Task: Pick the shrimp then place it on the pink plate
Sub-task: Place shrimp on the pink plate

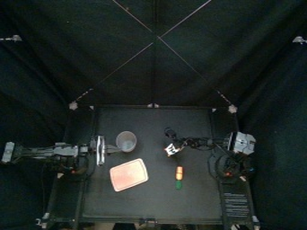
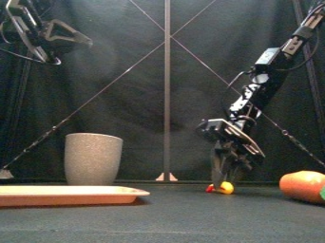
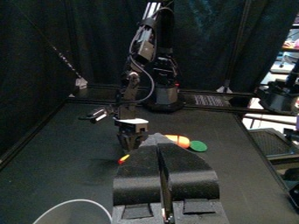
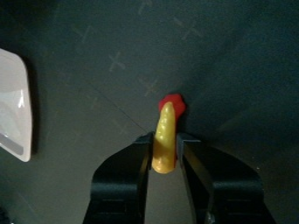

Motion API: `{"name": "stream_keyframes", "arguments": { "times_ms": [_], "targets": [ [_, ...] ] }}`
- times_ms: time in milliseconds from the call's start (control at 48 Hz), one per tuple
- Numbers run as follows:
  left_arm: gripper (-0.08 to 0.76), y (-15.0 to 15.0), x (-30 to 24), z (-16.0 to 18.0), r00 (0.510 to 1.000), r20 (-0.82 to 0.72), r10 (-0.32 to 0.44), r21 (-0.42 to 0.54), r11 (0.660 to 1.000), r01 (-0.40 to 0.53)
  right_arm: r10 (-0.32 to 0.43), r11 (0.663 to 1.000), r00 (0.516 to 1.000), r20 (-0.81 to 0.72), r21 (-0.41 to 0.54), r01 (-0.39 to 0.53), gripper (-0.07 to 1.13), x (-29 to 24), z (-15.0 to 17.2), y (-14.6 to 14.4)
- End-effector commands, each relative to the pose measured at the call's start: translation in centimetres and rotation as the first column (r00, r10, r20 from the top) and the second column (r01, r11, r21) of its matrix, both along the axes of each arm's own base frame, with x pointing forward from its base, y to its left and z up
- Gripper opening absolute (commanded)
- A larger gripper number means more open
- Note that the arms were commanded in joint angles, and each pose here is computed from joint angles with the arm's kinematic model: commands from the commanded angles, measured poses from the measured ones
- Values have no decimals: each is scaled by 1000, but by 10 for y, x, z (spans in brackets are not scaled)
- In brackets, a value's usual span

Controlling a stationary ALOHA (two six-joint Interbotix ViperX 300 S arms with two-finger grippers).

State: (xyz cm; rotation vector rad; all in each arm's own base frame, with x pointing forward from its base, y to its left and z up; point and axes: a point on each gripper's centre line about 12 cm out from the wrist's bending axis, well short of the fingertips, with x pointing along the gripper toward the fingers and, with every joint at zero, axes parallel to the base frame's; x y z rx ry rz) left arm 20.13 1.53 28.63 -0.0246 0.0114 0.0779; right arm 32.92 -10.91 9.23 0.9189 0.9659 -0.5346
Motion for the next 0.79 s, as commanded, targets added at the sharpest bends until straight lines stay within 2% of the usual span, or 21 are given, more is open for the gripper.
{"name": "stream_keyframes", "arguments": {
  "times_ms": [21,167,479,667,792],
  "targets": [
    [-11,0,0,4,1000,15,-1,0,1000,1,12,1000,1000,18,-10,-12,620,6,6,1],
    [-11,0,0,2,1000,13,-1,-4,1000,1,42,999,997,69,-21,-40,620,17,27,5],
    [-11,0,0,3,1000,14,1,1,1000,-1,190,981,959,210,-73,-178,620,61,84,42],
    [-11,1,0,3,1000,20,6,2,1000,-6,288,957,924,251,-117,-267,620,98,96,69],
    [-11,1,0,4,1000,24,5,3,1000,-5,349,935,903,249,-152,-319,620,124,92,83]
  ]
}}
